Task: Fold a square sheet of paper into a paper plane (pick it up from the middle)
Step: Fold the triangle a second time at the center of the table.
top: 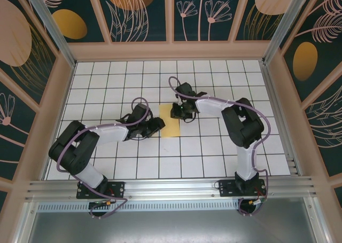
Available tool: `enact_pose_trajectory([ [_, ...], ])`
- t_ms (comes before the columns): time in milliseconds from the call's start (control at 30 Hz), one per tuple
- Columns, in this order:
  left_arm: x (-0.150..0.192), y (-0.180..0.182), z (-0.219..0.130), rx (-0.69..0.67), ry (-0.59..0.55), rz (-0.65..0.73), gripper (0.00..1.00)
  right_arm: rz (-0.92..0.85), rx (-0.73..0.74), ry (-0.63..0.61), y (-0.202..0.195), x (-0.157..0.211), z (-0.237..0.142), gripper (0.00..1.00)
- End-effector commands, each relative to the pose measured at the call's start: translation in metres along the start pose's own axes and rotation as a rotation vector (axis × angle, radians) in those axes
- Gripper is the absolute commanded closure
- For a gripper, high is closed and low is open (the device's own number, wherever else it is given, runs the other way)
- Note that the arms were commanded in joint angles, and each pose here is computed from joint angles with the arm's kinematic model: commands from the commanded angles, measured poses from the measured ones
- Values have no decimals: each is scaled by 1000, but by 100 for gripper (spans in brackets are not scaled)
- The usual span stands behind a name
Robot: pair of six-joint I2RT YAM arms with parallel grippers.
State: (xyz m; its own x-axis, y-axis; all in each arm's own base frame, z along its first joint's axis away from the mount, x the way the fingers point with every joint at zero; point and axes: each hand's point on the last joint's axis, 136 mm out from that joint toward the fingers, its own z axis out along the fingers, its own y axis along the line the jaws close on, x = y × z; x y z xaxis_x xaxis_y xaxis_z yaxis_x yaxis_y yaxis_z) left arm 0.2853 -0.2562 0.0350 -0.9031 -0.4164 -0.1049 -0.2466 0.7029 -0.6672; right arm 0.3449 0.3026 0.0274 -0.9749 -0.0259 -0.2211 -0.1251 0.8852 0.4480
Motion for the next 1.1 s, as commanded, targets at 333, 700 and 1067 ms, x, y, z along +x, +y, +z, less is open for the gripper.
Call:
enact_pose_trajectory([
  [333, 16, -6, 0, -25, 72, -4, 41, 132, 9, 122, -43, 31, 24, 81],
  [700, 24, -19, 4, 22, 105, -11, 39, 137, -23, 152, -44, 39, 29, 81],
  [1067, 29, -27, 9, 85, 133, -34, 40, 137, -38, 150, -41, 40, 26, 81],
])
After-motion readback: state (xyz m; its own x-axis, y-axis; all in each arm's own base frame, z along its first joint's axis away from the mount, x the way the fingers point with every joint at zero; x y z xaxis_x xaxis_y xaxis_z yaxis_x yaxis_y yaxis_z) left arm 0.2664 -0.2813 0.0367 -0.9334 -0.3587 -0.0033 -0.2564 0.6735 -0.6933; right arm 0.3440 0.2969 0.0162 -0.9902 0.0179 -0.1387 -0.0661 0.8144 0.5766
